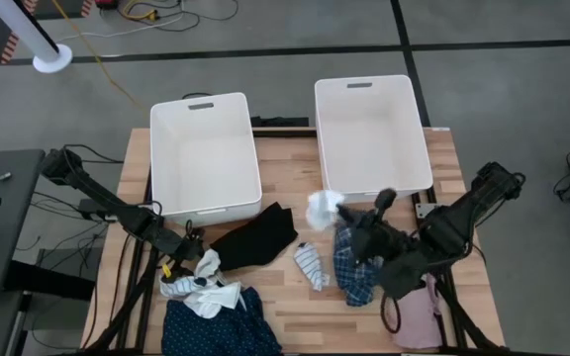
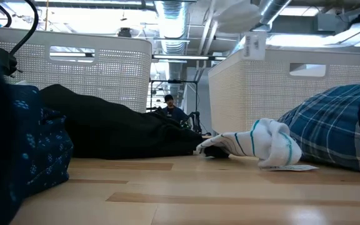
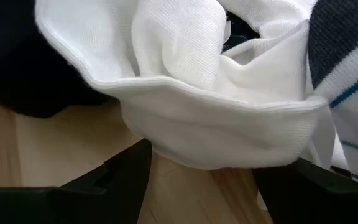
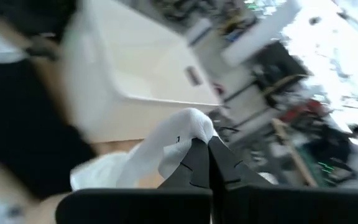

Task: Sort clothes
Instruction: Put the right white sock into the right bin

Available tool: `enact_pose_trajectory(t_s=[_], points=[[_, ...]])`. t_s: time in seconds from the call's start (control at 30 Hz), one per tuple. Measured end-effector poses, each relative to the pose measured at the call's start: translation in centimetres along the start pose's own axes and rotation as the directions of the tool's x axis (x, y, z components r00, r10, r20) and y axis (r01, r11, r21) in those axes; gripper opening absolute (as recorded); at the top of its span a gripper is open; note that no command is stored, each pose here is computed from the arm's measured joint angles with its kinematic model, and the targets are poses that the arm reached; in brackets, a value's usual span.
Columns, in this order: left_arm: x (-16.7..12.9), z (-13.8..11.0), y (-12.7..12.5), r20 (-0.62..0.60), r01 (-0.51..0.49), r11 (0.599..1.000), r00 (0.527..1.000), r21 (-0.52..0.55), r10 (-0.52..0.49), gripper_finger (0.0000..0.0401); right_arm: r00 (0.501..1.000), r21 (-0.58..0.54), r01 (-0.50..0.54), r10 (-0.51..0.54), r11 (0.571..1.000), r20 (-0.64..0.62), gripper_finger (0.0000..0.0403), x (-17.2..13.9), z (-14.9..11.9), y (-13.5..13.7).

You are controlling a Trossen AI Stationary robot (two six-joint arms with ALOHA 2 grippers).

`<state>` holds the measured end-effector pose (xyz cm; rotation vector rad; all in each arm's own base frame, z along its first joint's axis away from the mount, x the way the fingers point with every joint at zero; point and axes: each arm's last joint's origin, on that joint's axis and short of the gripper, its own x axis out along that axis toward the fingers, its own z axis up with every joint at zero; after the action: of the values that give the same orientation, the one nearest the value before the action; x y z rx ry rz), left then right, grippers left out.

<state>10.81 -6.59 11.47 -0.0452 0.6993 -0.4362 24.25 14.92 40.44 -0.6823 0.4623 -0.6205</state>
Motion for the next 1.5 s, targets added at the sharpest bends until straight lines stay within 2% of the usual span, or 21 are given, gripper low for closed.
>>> enact_pose_trajectory(t_s=[0.23,0.4,0.67,0.8,0.9,1.03,1.13,1.37,1.5], points=[[0.0,0.0,0.0,0.0,0.0,1.0,1.0,0.0,0.0,0.0263,0.973,-0.041,0.222,-0.224,0.974,-0.059,0.0,1.9,0.7,-2.9],[0.0,0.0,0.0,0.0,0.0,1.0,1.0,0.0,0.0,0.0263,0.945,-0.071,0.289,-0.296,0.955,-0.137,0.0,4.5,0.2,-4.4],[0.0,0.0,0.0,0.0,0.0,1.0,1.0,0.0,0.0,0.0263,0.88,-0.14,0.361,-0.386,0.922,-0.277,0.0,7.6,-2.8,-6.6],[0.0,0.0,0.0,0.0,0.0,1.0,1.0,0.0,0.0,0.0263,0.86,-0.077,0.314,-0.317,0.946,-0.4,0.0,8.4,-5.1,-7.8],[0.0,0.0,0.0,0.0,0.0,1.0,1.0,0.001,0.0,0.0263,0.819,0.021,0.281,-0.229,0.959,-0.527,0.0,9.4,-6.7,-8.4],[0.0,0.0,0.0,0.0,0.0,1.0,1.0,0.0,0.0,0.0263,0.777,0.115,0.194,-0.081,0.974,-0.624,0.0,10.3,-8.5,-8.5],[0.0,0.0,0.0,-0.001,0.0,1.0,1.0,0.0,0.0,0.0263,0.728,0.165,0.148,0.005,0.975,-0.686,0.0,10.8,-9.9,-8.2],[0.0,0.0,0.0,-0.001,0.0,1.0,1.0,0.0,0.0,0.0263,0.651,0.249,0.085,0.136,0.965,-0.747,0.0,11.7,-12.1,-7.2],[0.0,0.0,0.0,-0.001,0.0,1.0,1.0,0.001,0.0,0.0263,0.637,0.328,0.015,0.244,0.944,-0.731,0.0,12.5,-13.3,-6.3]])
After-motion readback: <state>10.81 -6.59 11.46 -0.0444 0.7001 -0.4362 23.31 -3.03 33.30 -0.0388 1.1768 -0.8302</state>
